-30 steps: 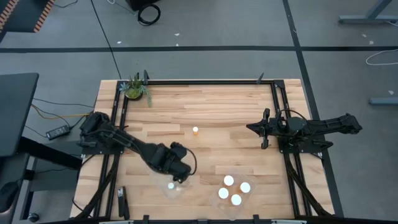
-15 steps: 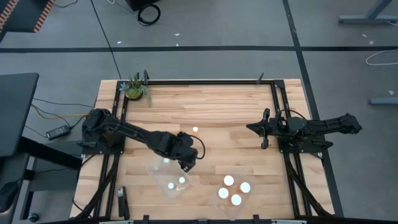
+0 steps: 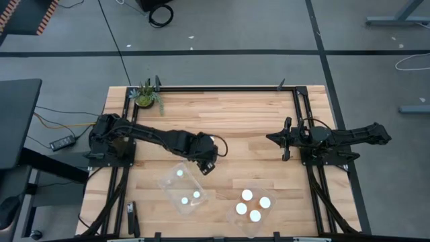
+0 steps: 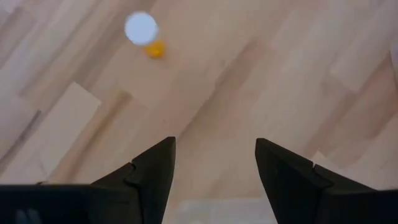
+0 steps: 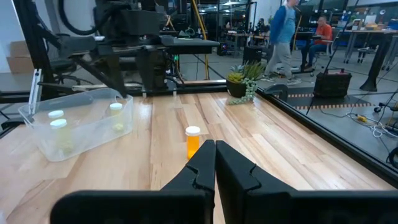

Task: Pick and place medicine bottles into bin by pill shape (circle, oval)
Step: Put the small orange pill bottle into the left transparent bin

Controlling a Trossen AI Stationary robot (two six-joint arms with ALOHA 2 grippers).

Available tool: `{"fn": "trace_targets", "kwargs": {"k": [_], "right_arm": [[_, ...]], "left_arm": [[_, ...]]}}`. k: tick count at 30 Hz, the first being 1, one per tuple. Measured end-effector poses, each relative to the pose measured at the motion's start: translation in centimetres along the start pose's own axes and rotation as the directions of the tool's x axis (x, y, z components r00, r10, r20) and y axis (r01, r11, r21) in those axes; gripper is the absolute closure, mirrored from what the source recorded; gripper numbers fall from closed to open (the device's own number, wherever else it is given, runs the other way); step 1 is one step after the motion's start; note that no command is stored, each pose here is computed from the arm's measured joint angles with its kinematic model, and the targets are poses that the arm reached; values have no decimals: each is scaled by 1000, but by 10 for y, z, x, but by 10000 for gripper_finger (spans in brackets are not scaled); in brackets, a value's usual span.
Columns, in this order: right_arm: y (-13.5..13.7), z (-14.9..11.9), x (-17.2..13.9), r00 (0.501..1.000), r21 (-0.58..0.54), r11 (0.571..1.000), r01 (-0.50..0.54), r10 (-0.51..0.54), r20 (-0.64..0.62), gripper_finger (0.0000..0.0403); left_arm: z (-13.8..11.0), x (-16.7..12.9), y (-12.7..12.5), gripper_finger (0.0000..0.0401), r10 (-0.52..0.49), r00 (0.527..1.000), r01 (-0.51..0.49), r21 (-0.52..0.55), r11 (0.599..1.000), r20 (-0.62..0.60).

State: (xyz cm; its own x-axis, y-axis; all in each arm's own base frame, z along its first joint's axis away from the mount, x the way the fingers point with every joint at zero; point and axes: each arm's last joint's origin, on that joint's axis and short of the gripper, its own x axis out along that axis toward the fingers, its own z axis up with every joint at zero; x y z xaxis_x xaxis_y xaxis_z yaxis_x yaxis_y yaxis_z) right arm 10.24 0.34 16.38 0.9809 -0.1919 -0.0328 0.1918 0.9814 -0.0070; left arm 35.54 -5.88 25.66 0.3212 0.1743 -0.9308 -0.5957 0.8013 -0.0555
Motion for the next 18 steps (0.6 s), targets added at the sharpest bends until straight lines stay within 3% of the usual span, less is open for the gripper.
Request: {"fn": "trace_targets", "kwargs": {"k": [10,18], "right_arm": [[0,0,0,1000,-1,1000,0,0,-1,383],[0,0,0,1000,-1,1000,0,0,-2,383]], "left_arm": [[29,33,21,169,44,999,-45,39,998,6],[48,38,39,167,40,998,-41,32,999,42]]}}
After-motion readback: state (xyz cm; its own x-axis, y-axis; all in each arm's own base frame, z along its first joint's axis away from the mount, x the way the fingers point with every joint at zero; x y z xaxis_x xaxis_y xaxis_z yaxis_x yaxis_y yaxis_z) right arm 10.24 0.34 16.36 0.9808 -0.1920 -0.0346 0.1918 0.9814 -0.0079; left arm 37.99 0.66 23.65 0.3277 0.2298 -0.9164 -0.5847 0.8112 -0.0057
